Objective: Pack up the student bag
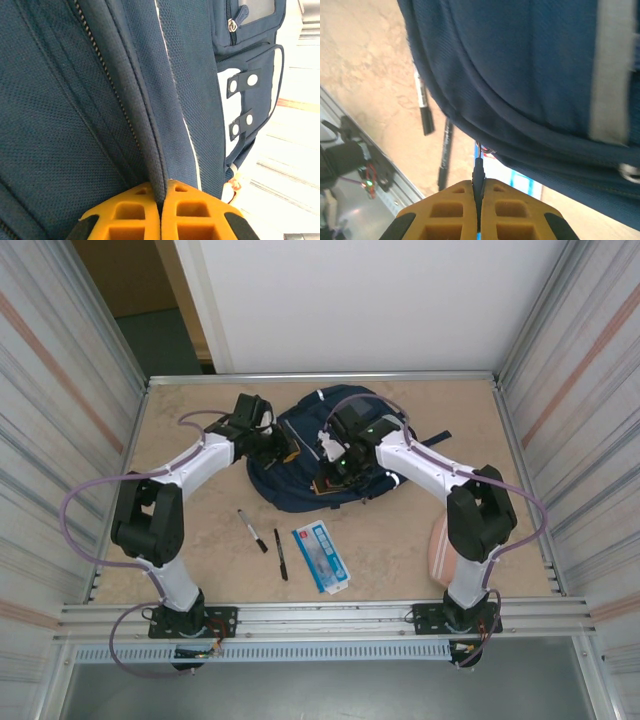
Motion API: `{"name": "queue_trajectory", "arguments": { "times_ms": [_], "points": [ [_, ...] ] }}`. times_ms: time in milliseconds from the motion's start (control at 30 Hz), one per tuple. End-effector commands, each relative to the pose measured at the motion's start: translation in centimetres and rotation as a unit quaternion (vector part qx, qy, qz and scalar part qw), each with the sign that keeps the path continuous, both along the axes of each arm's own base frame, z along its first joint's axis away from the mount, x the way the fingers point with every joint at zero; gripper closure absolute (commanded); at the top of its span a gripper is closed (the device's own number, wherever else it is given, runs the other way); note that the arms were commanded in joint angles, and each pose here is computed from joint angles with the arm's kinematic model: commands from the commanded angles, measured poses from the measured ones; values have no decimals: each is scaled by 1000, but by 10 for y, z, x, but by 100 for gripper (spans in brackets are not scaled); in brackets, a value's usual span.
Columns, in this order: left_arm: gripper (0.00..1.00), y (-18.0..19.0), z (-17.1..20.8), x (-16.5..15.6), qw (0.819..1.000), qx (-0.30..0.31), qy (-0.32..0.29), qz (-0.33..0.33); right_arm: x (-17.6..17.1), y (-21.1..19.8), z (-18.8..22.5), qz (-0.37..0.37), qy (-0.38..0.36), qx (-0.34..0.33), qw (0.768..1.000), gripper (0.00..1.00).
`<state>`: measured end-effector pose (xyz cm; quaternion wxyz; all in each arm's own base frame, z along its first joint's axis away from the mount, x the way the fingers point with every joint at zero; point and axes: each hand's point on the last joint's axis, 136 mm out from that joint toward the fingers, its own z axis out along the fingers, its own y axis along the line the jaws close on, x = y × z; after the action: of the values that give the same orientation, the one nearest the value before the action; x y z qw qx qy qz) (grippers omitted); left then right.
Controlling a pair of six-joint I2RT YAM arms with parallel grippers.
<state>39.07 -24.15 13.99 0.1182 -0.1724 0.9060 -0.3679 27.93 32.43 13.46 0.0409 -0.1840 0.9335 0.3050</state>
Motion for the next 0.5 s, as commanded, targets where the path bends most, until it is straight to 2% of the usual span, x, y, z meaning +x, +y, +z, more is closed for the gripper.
{"name": "queue_trajectory", "arguments": {
  "times_ms": [0,200,367,467],
  "points": [
    [100,-24,5,-7,1000,-18,-10,-22,5,27,37,-15,-22,89,996,96],
    [100,-54,4,-28,999,-21,-15,-23,11,-14,46,-46,-3,107,993,98],
    [100,-83,-5,-37,999,-35,0,-36,7,-56,46,-72,3,89,993,99],
    [94,-96,-4,-36,997,-48,-11,-58,1,-71,44,-78,-3,76,994,99]
  ]
}}
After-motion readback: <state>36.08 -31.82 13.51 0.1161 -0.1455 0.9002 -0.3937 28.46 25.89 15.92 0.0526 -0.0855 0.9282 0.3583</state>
